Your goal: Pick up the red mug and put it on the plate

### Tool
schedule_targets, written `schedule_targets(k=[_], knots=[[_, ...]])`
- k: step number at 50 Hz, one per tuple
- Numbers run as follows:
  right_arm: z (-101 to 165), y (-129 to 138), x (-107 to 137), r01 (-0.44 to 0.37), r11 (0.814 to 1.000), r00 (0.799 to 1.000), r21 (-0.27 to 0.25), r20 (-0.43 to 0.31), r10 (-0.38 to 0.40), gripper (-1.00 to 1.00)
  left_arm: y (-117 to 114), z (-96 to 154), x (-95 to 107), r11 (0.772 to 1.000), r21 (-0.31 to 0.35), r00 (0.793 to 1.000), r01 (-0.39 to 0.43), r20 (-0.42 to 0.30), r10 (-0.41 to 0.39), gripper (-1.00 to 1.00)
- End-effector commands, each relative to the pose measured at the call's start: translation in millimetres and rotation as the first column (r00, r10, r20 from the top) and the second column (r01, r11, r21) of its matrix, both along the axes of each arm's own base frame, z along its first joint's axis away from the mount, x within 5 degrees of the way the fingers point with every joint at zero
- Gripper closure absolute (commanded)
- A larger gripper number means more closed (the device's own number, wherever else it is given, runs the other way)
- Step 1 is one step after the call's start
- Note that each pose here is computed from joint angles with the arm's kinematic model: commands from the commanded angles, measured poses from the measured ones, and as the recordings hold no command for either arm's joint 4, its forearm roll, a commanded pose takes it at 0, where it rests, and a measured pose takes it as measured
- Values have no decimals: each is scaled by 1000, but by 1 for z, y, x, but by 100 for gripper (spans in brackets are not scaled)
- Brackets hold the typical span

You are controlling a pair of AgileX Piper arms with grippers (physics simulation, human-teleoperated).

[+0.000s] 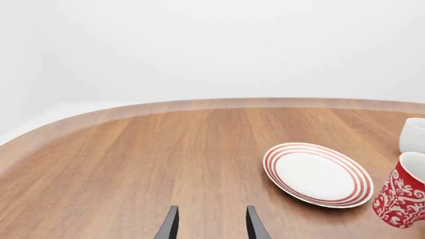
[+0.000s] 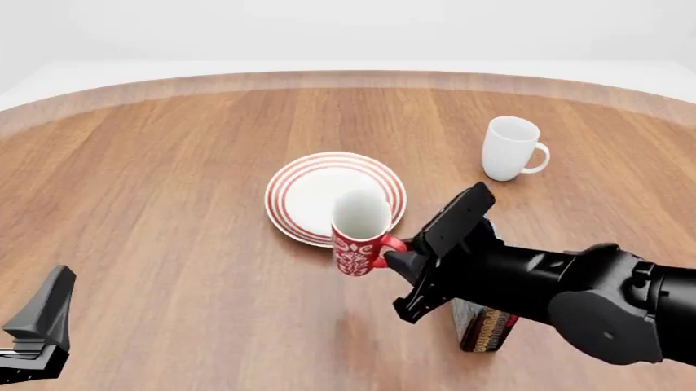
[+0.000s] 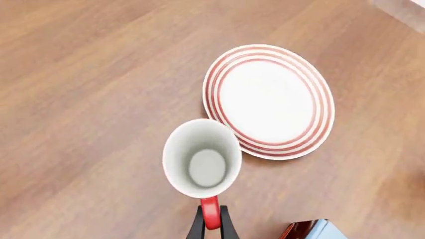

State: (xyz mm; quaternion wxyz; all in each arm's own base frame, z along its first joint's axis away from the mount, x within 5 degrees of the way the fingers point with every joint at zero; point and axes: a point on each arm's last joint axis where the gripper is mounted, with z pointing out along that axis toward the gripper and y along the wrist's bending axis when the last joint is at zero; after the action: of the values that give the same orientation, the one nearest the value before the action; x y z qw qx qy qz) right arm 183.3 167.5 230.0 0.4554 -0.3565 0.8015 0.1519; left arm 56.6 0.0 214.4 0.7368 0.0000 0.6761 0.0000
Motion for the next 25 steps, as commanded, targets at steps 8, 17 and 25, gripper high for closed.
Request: schedule_targets(k=[8,17,25], knots=[[16,1,13,18,999,998,26,60,-20,100,0,0,0,1000,0,1000,0,0,0,-100],[19,5,23,32,999,997,40,75,-35,100,0,0,0,1000,0,1000,0,0,0,-100],[21,9,35,42,998,995,38,88,-45,100,0,0,0,1000,0,1000,0,0,0,-100]])
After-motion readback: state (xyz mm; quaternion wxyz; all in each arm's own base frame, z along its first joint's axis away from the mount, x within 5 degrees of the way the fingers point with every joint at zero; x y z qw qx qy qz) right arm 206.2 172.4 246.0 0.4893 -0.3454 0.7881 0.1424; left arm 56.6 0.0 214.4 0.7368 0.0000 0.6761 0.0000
